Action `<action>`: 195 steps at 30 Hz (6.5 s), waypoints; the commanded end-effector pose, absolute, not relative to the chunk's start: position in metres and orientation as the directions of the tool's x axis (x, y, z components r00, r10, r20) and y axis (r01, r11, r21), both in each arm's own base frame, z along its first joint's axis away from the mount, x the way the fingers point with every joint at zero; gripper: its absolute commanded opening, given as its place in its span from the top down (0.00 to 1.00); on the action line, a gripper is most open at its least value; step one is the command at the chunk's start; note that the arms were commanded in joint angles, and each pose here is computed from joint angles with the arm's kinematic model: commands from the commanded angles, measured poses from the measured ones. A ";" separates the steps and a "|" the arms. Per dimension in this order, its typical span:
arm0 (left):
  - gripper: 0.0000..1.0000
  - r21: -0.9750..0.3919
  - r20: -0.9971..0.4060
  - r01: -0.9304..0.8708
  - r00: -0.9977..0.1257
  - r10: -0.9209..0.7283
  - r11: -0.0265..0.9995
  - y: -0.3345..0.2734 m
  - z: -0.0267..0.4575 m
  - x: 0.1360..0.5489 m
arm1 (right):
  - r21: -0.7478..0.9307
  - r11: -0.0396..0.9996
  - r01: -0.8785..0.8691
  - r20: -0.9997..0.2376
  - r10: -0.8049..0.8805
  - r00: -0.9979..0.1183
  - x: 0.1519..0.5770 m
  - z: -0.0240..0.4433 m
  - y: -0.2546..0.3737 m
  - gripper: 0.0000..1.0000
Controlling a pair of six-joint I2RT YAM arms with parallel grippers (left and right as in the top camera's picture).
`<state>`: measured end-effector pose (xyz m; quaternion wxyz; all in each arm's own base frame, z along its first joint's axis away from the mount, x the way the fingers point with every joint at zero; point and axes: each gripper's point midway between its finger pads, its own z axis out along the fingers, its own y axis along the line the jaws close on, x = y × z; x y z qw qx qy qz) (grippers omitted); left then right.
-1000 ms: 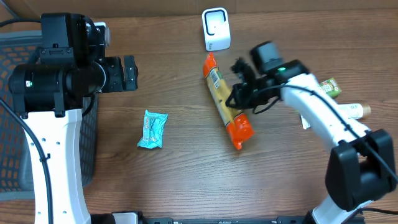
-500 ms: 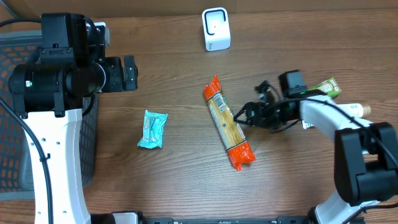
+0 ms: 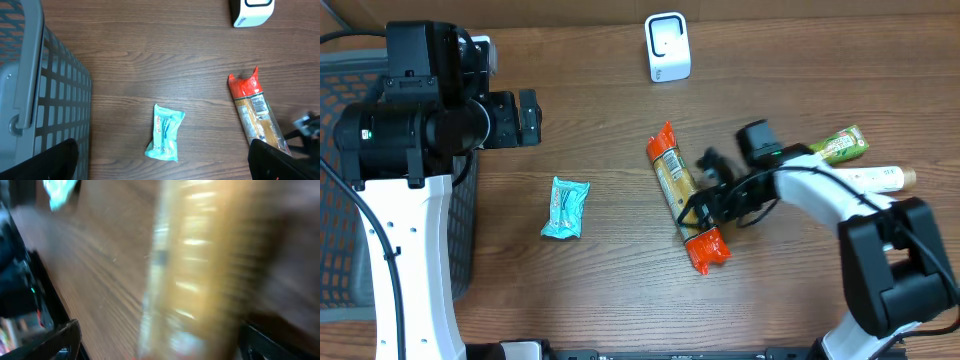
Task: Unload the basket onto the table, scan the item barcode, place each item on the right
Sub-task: 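Regrasp the spaghetti pack at its middle and lift it, then hold the spaghetti pack up to the white scanner, then carry the spaghetti right and lay it beside the pouch and tube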
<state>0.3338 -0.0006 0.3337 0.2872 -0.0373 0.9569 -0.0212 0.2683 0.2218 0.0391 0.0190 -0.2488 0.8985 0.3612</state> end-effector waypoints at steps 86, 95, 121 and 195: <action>0.01 -0.048 -0.544 -0.054 -0.836 -0.071 0.997 0.002 0.331 0.335 | -0.642 0.764 -0.066 -0.537 -0.509 -0.672 0.566 0.206 0.156 0.96; 0.01 -0.048 -0.544 -0.054 -0.836 -0.071 0.997 0.002 0.331 0.335 | -0.813 0.581 -0.034 -0.409 -0.612 -0.677 0.594 0.165 0.153 0.96; 0.00 -0.048 -0.544 -0.054 -0.836 -0.071 0.997 0.002 0.331 0.335 | -0.850 0.520 -0.077 -0.319 -0.626 -0.712 0.582 0.137 0.149 0.96; 0.00 -0.048 -0.544 -0.045 -0.836 -0.064 0.998 -0.001 0.331 0.335 | 0.327 0.655 0.682 -0.140 0.747 -0.650 0.436 0.103 -0.054 0.27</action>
